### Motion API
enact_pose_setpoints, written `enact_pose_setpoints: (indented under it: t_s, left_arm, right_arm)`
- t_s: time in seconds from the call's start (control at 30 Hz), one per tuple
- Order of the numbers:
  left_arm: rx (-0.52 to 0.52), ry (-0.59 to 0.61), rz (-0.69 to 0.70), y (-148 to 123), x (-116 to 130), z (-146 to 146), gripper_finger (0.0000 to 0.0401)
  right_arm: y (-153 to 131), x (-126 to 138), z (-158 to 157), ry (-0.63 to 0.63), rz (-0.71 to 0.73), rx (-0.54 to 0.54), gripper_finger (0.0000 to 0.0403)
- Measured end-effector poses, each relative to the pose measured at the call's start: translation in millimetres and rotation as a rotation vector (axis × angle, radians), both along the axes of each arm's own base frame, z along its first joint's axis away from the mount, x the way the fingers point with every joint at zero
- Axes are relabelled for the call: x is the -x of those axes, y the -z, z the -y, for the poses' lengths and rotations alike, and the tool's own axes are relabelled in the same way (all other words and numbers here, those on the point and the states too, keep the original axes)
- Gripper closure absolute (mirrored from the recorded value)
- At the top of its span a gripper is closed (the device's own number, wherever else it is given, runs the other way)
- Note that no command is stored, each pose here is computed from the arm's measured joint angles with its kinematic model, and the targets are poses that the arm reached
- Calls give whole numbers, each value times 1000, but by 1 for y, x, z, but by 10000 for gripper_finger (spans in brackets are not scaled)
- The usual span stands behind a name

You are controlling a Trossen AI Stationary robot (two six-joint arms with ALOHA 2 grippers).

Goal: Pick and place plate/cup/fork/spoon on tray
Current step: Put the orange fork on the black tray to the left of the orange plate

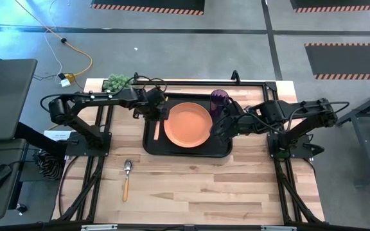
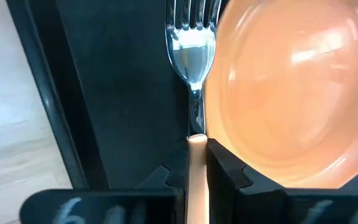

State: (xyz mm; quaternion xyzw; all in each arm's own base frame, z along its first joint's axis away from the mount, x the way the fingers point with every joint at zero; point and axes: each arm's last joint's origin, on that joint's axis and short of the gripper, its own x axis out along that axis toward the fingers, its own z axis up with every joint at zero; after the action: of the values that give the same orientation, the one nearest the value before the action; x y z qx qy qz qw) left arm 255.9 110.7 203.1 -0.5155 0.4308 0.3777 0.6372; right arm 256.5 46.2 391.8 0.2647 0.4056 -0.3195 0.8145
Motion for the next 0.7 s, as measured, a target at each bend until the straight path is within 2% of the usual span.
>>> enact_pose_setpoints:
  t_s: [0.23, 0.37, 0.7]
  left_arm:
    - [59, -49, 21, 21, 8, -1, 379]
    - [53, -74, 66, 28, 7, -1, 377]
    - [51, -87, 57, 43, 8, 0, 377]
  right_arm:
    - [0, 0, 0, 1, 0, -1, 230]
    - [0, 0, 0, 1, 0, -1, 230]
    - [0, 0, 0, 0, 0, 3, 230]
